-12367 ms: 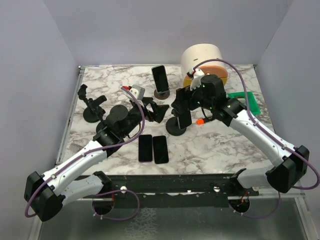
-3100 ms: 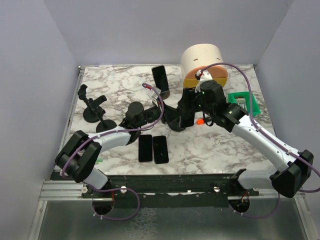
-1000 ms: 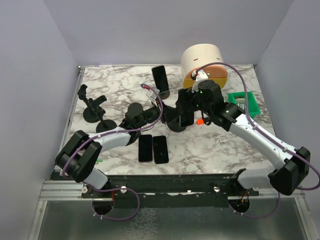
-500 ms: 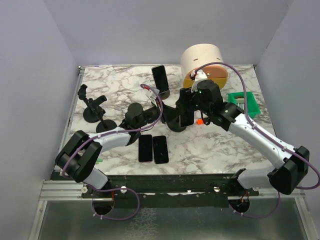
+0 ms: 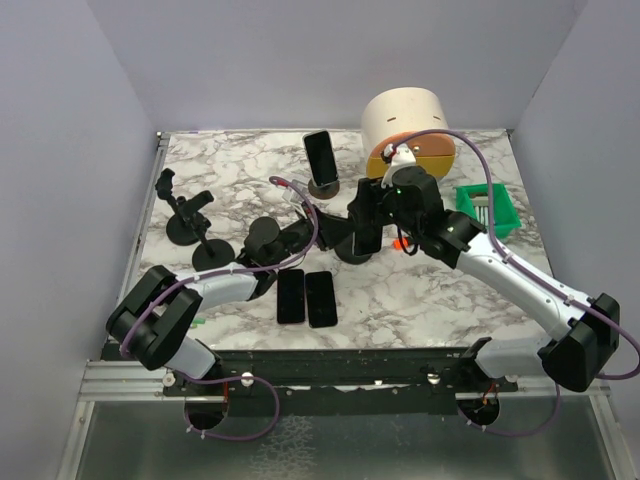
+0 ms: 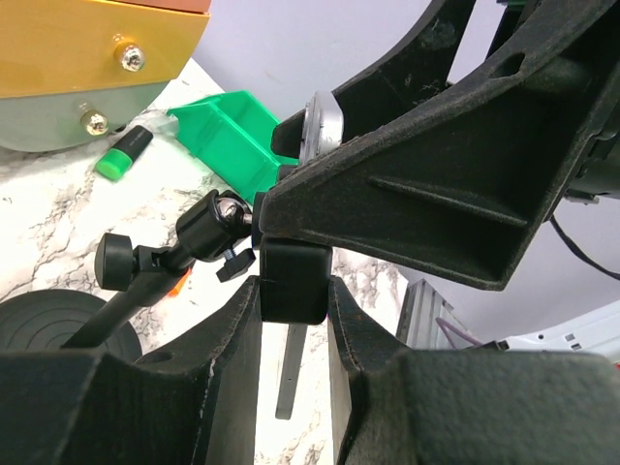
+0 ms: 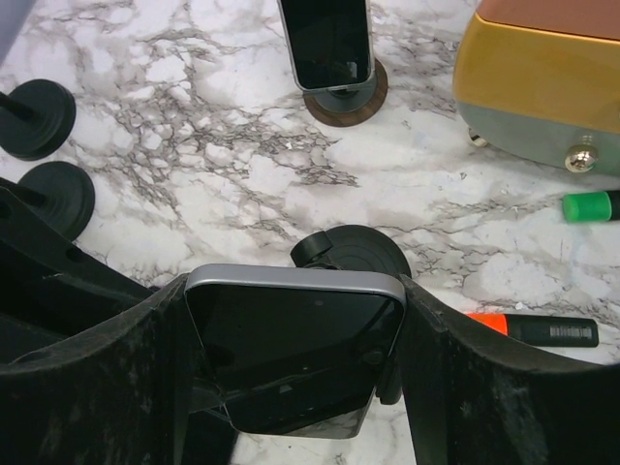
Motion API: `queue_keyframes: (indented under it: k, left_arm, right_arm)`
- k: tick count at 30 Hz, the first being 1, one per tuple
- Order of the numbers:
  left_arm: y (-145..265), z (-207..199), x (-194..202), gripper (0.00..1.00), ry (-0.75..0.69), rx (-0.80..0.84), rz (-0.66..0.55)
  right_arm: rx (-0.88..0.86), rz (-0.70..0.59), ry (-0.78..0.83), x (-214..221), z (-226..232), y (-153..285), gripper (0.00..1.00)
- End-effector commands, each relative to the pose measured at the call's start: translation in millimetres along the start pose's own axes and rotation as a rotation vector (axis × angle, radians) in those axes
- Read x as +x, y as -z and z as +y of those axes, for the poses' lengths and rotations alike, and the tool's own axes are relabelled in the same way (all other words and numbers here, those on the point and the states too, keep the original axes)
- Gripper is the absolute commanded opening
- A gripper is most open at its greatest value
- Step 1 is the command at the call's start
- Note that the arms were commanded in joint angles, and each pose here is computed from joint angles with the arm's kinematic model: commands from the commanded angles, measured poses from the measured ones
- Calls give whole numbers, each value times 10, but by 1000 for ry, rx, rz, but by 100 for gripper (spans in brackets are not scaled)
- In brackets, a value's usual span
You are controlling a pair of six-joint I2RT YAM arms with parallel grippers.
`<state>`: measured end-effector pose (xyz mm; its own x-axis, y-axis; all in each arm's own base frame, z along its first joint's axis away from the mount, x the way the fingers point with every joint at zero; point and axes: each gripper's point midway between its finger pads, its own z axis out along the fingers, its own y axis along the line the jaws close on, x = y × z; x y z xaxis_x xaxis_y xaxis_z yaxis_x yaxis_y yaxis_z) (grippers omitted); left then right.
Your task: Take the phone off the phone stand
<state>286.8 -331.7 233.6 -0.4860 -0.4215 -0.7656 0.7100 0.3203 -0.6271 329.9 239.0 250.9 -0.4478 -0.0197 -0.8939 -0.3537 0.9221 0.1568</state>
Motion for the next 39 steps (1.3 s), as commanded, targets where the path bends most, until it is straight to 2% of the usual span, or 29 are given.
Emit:
queue_keyframes:
  k: [1, 15, 25, 30, 34, 35, 36, 39]
  left_arm:
    - [140, 245, -136, 0, 68, -108, -78]
    - [176, 355, -230, 0, 183, -142, -113]
    - [257, 531, -243, 0, 261, -187, -147]
    - [249, 528, -250, 0, 251, -183, -139]
    - [209, 440, -226, 0, 188, -151, -96]
    - [204, 411, -225, 2, 167, -146, -90]
    - [195, 382, -231, 7, 138, -141, -84]
    - [171, 279, -225, 34, 72, -121, -59]
  right_arm:
    - [190, 43, 15, 193, -440, 72, 0]
    - [158, 41, -26, 259, -424, 127, 0]
    - [38, 15, -87, 182, -219, 224, 0]
    - [21, 34, -101, 217, -189, 222, 0]
    - [42, 47, -93, 205, -214, 199, 0]
    - [47, 52, -92, 196, -214, 189, 0]
    - [48, 56, -91, 187, -209, 179, 0]
    - [47, 67, -89, 152, -185, 149, 0]
